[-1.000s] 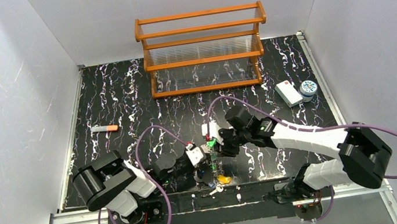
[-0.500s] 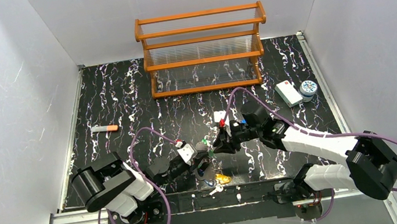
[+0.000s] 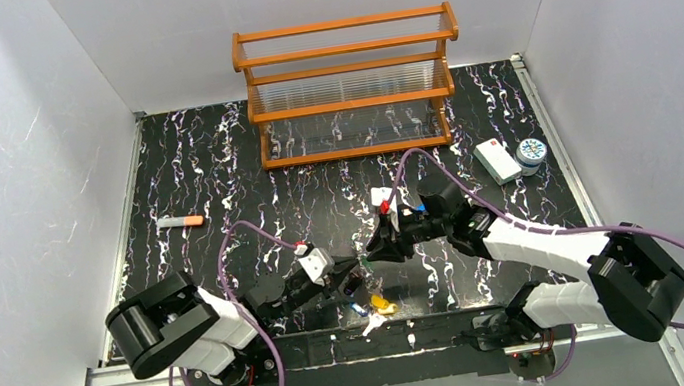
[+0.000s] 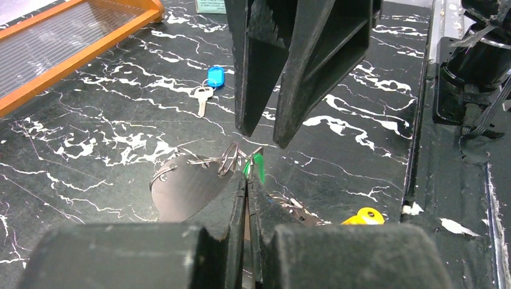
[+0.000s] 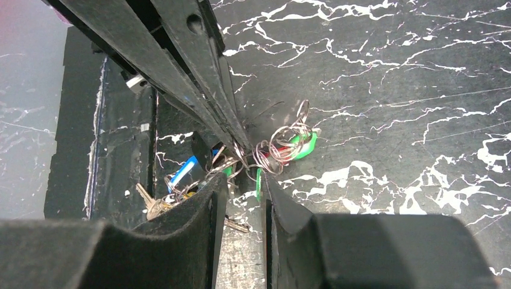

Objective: Put the keys on the keyring
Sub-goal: Adjust the key on the keyring.

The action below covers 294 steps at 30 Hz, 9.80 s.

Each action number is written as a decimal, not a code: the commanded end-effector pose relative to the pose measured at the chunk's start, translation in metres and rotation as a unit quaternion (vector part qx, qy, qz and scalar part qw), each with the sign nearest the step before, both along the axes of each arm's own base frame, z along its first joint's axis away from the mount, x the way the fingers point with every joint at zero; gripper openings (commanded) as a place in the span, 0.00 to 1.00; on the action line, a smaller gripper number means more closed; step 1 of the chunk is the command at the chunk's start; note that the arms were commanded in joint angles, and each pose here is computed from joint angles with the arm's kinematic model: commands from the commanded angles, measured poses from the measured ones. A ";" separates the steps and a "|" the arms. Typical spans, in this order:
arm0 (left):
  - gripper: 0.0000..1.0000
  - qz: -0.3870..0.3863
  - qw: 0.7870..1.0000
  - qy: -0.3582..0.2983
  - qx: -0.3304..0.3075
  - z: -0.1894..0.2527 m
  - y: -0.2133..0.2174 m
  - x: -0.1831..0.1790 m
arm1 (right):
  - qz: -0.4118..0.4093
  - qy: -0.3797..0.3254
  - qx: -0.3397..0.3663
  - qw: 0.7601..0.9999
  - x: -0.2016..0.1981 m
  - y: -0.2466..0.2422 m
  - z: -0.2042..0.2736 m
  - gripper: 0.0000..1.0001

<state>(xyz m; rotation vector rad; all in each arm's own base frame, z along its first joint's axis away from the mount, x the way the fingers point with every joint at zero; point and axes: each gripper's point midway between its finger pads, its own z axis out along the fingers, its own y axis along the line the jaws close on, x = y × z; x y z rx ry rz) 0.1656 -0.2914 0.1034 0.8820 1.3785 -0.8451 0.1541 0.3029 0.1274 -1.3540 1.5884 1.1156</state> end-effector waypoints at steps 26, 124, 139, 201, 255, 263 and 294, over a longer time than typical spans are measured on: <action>0.00 0.017 0.983 -0.092 -0.157 0.098 0.009 0.002 | 0.038 0.049 -0.018 0.998 0.000 0.013 -0.029 0.01; 0.38 0.004 0.994 -0.106 0.001 0.043 0.006 0.006 | 0.027 -0.010 -0.203 0.979 0.011 -0.021 -0.055 0.01; 0.33 -0.089 0.990 -0.078 0.076 -0.008 -0.030 -0.003 | 0.069 0.018 -0.356 0.932 -0.002 -0.045 -0.091 0.01; 0.29 -0.069 0.991 -0.087 0.068 -0.025 -0.018 -0.005 | 0.099 -0.031 -0.237 0.966 -0.022 -0.008 -0.060 0.01; 0.25 -0.151 0.981 -0.085 0.082 -0.020 -0.034 -0.027 | 0.118 -0.055 -0.190 0.973 -0.023 0.005 -0.033 0.01; 0.07 -0.144 0.982 -0.081 0.089 -0.024 -0.036 -0.024 | 0.118 -0.053 -0.194 0.972 -0.024 0.003 -0.035 0.01; 0.08 -0.123 0.986 -0.066 0.090 -0.021 -0.029 -0.021 | 0.113 -0.057 -0.194 0.973 -0.021 0.004 -0.033 0.01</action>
